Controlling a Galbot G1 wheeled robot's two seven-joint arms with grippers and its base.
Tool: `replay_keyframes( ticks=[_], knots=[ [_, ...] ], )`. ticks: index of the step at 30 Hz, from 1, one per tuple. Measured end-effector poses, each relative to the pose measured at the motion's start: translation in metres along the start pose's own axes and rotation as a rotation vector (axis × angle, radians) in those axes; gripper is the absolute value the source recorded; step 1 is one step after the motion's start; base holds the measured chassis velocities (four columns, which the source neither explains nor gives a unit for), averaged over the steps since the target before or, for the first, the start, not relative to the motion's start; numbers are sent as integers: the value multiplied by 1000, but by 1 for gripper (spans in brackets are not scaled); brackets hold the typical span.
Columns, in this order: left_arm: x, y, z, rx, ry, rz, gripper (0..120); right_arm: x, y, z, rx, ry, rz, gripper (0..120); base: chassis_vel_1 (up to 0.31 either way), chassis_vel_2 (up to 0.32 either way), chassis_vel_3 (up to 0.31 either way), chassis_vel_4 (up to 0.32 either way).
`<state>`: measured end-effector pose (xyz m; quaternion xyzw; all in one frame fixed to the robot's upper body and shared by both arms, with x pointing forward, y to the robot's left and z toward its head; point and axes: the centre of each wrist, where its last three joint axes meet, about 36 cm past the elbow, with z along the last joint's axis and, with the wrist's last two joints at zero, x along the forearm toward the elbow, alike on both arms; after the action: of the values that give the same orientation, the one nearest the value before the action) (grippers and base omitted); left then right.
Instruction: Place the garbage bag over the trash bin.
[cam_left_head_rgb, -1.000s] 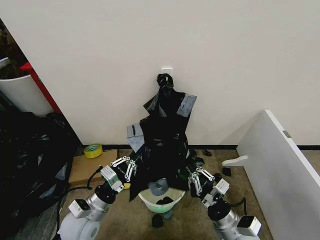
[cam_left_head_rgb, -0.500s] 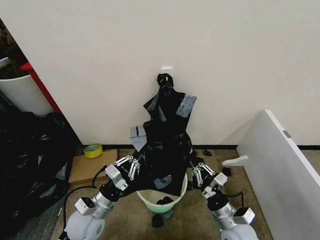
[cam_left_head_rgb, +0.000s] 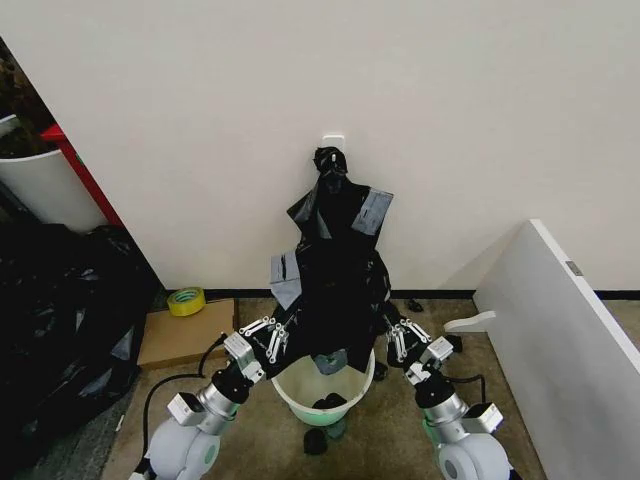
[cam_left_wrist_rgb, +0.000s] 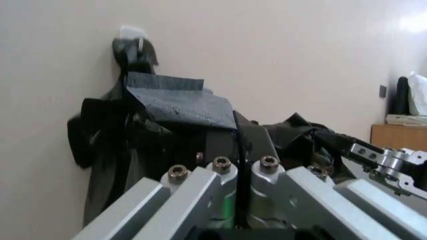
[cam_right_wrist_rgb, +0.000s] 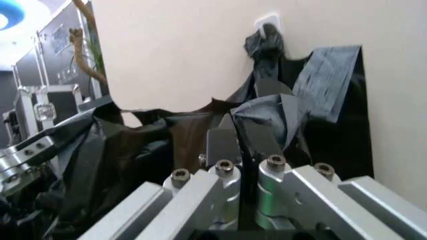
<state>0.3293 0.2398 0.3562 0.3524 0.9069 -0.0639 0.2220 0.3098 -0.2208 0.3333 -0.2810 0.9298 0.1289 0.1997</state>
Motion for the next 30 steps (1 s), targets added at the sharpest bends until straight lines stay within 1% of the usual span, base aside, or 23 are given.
replay_keyframes(
  ticks=[5, 10, 11, 12, 13, 14, 15, 16, 17, 19, 20, 22, 24, 25, 27, 28, 30],
  knots=[
    [9, -6, 11, 22, 28, -29, 0, 7, 2, 11, 6, 25, -23, 0, 0, 0, 0, 0],
    [22, -14, 23, 49, 72, -111, 0, 17, 0, 25, 34, 63, -83, 0, 0, 0, 0, 0],
    [24, -17, 26, 55, 82, -138, 0, 19, 0, 26, 38, 71, -97, 0, 0, 0, 0, 0],
    [28, -21, 29, 67, 99, -193, 0, 24, -1, 30, 40, 88, -117, 0, 0, 0, 0, 0],
    [28, -21, 29, 67, 99, -193, 0, 24, -1, 30, 40, 88, -117, 0, 0, 0, 0, 0],
    [29, -24, 30, 74, 108, -239, 0, 27, 0, 32, 39, 99, -122, 0, 0, 0, 0, 0],
    [30, -26, 30, 78, 112, -259, 0, 28, 0, 32, 37, 104, -122, 0, 0, 0, 0, 0],
    [30, -29, 30, 88, 117, -299, 0, 31, 2, 33, 34, 115, -110, 0, 0, 0, 0, 0],
    [30, -33, 28, 97, 120, -338, 0, 32, 5, 30, 28, 124, -89, 0, 0, 0, 0, 0],
    [30, -39, 21, 109, 129, -380, 0, 31, 13, 22, 16, 136, -37, 0, 0, 0, 0, 0],
    [30, -39, 21, 109, 129, -380, 0, 31, 13, 22, 16, 136, -37, 0, 0, 0, 0, 0],
    [34, -50, 6, 116, 180, -404, 0, 32, 31, 5, -8, 173, 43, 0, 0, 0, 0, 0],
    [43, -63, -11, 85, 284, -394, 0, 42, 59, -17, -56, 289, 166, 0, 0, 0, 0, 0],
    [44, -64, -13, 78, 297, -391, 0, 44, 64, -21, -65, 313, 188, 0, 0, 0, 0, 0],
    [53, -73, -24, 17, 387, -353, 0, 52, 93, -43, -125, 456, 291, 0, 0, 0, 0, 0],
    [53, -73, -24, 17, 387, -353, 0, 52, 93, -43, -125, 456, 291, 0, 0, 0, 0, 0],
    [62, -77, -30, -47, 451, -307, 0, 54, 116, -64, -171, 570, 379, 0, 0, 0, 0, 0]
  ],
)
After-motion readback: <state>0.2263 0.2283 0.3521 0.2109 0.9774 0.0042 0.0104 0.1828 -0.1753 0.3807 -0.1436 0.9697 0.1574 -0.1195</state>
